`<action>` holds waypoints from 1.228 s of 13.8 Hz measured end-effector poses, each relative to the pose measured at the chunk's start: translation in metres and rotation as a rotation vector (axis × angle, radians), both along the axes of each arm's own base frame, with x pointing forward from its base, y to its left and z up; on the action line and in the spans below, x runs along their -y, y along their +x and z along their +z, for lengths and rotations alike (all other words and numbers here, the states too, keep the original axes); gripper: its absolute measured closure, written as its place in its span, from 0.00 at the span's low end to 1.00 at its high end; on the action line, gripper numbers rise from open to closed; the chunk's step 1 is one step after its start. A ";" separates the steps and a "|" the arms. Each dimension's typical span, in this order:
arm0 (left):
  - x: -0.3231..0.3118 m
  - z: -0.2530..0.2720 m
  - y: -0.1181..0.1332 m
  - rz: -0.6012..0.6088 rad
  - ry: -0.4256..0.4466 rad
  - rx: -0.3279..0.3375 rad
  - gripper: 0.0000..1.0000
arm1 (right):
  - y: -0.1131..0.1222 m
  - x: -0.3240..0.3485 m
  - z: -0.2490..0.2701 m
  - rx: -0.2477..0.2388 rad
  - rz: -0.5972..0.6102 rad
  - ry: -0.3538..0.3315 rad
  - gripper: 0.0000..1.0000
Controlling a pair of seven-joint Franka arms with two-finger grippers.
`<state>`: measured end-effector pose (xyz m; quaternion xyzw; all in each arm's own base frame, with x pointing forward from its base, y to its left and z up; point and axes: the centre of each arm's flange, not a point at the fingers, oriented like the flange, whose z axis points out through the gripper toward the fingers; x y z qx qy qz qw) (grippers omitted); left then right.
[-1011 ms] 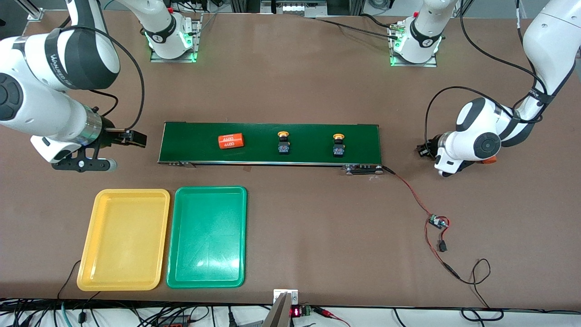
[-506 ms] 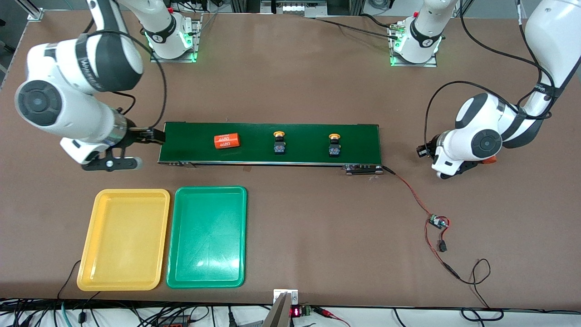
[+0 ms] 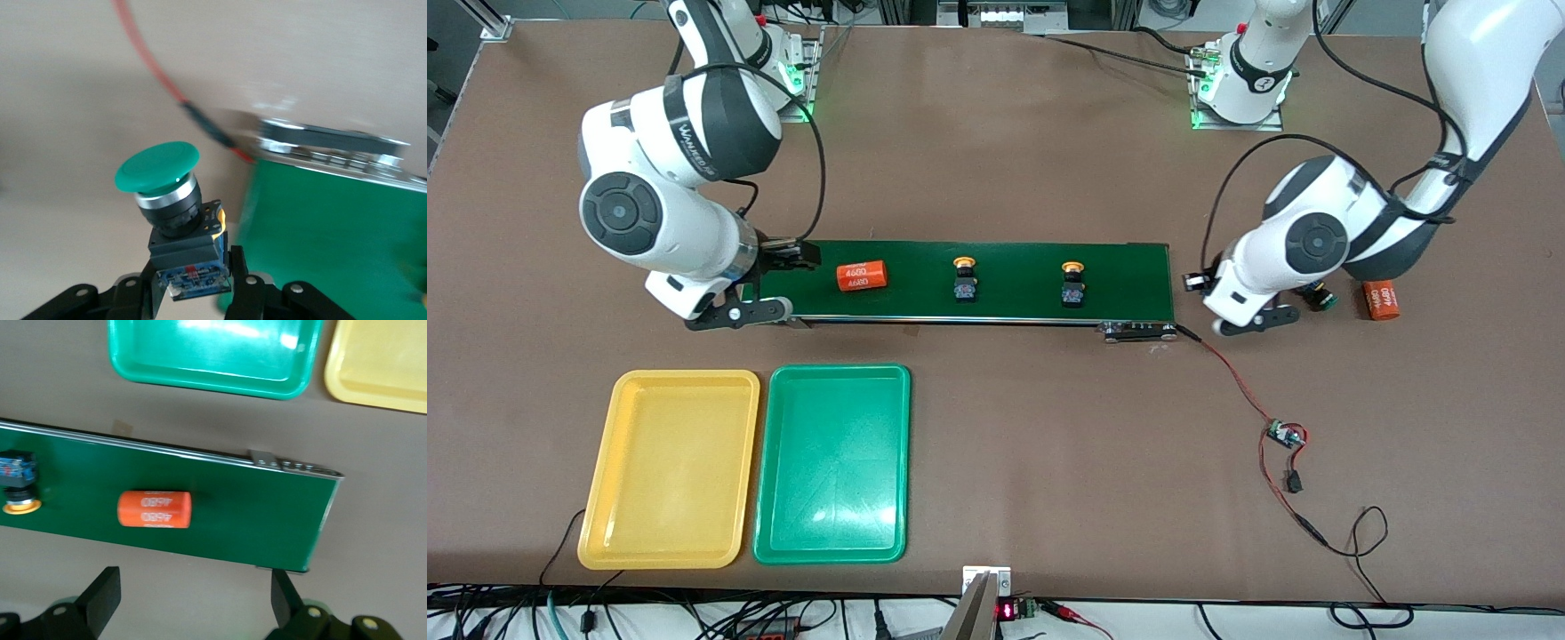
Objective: Sort buttons by color to trays
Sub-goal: 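Place the green button on the belt while the right gripper grasps a yellow button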
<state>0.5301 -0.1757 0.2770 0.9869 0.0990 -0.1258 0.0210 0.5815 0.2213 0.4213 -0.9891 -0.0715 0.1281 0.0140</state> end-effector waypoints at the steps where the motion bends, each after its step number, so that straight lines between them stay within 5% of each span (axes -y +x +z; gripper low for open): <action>1: 0.017 -0.001 -0.003 -0.024 -0.027 0.009 0.58 | -0.001 -0.006 -0.002 0.000 0.005 0.006 0.00; 10: 0.098 -0.025 -0.040 -0.165 -0.087 -0.031 0.58 | -0.023 -0.094 -0.034 0.045 -0.048 -0.021 0.00; 14: 0.087 -0.021 -0.027 -0.143 -0.071 -0.028 0.25 | -0.046 -0.148 -0.052 0.072 -0.088 -0.037 0.00; 16: 0.071 -0.004 -0.008 -0.128 -0.001 -0.061 0.03 | -0.055 -0.162 -0.066 0.060 -0.095 -0.056 0.00; 17: 0.059 0.010 0.004 -0.116 0.045 -0.085 0.00 | -0.056 -0.165 -0.074 0.053 -0.099 -0.065 0.00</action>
